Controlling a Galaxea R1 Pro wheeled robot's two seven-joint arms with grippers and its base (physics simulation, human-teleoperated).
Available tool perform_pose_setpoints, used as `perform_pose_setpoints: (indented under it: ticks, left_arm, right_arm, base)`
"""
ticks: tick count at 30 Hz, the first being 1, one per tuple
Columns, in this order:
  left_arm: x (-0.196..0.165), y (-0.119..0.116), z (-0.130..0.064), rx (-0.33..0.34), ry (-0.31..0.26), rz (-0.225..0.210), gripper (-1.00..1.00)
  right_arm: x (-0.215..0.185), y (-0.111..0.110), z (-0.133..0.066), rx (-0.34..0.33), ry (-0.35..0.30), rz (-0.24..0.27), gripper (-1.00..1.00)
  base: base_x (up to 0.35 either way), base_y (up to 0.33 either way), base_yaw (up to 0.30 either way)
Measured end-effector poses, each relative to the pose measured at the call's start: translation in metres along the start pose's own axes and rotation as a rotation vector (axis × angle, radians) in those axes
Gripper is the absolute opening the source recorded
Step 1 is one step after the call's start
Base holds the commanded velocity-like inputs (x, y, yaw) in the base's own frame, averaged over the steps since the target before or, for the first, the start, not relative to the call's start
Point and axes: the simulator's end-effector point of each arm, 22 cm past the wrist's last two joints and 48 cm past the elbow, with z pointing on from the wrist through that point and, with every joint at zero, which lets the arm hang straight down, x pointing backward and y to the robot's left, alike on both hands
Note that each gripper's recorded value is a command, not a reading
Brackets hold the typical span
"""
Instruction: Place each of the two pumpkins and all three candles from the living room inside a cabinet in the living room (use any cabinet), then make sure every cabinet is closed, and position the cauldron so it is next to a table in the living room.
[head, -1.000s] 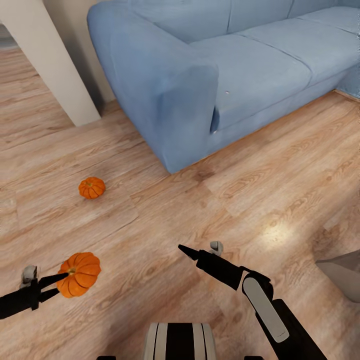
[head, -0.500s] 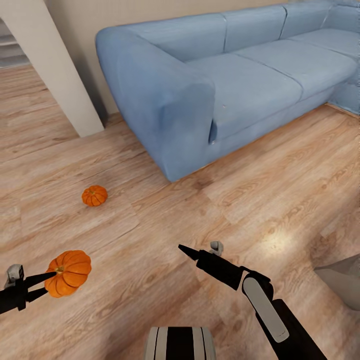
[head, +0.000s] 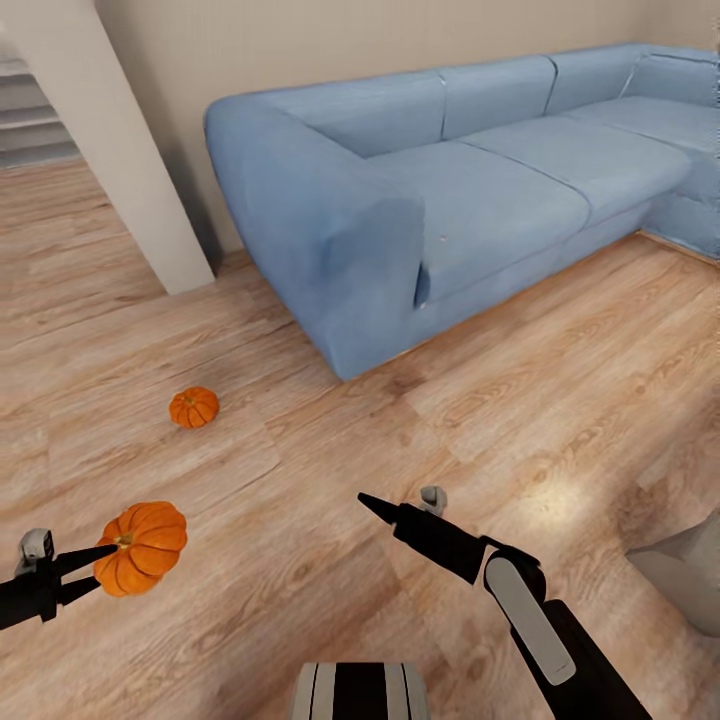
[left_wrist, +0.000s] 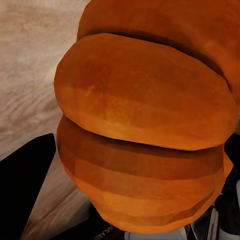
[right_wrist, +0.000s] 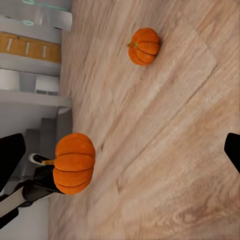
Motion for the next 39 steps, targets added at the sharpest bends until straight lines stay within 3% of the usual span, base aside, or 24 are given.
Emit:
perform_pose_setpoints:
  ticks: [12, 18, 39]
  left_arm:
    - [-0.005, -0.030, -0.002, 0.045, -0.007, 0.053, -1.00]
    - [-0.006, -0.031, -0.003, 0.045, -0.010, 0.057, -1.00]
    - [-0.010, -0.038, -0.009, 0.058, -0.031, 0.064, -1.00]
  right_arm:
    - [-0.010, 0.018, -0.005, -0.006, -0.018, -0.032, 1.00]
    - [-0.010, 0.019, -0.005, -0.007, -0.018, -0.033, 1.00]
    - [-0.013, 0.027, -0.006, -0.013, -0.025, -0.041, 1.00]
  base:
    - [0.000, 0.000, 0.000]
    - [0.000, 0.000, 0.033]
    - [0.000, 0.000, 0.228]
